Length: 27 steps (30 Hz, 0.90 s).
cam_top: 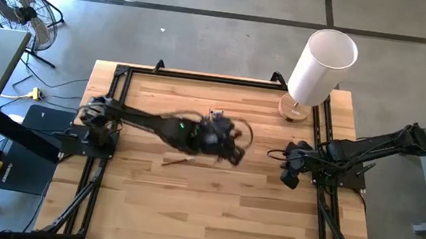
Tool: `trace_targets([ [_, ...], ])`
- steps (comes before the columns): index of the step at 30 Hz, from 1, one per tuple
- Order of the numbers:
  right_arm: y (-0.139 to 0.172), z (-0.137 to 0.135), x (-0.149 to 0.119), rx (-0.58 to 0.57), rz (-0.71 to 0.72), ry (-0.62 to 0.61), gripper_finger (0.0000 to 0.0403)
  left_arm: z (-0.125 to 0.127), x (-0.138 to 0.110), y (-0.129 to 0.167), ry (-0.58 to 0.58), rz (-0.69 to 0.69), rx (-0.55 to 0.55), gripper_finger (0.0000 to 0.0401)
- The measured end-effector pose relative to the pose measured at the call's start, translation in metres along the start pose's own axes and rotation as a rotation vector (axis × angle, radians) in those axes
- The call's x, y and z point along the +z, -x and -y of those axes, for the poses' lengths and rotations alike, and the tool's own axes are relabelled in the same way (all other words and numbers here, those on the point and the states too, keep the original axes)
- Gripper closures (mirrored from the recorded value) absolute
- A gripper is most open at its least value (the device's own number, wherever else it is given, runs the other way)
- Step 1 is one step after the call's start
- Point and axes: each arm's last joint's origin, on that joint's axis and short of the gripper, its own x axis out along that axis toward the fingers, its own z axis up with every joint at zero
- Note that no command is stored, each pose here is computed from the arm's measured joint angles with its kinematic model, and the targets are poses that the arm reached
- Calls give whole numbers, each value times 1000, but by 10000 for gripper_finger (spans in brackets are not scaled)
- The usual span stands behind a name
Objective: Put items in baskets/containers
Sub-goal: Put the black brow brush into the gold container
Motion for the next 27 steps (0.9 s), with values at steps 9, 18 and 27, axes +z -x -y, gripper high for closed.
trace_targets([
  [9,3,-11,19,44,266,-47,399,-73,70,13,-205,29,84,401],
  [18,8,-15,32,-8,486,-110,397,-149,66,-15,-261,215,-315,401],
  [27,9,-14,33,-19,542,-253,401,-205,19,-52,-297,346,-527,401],
])
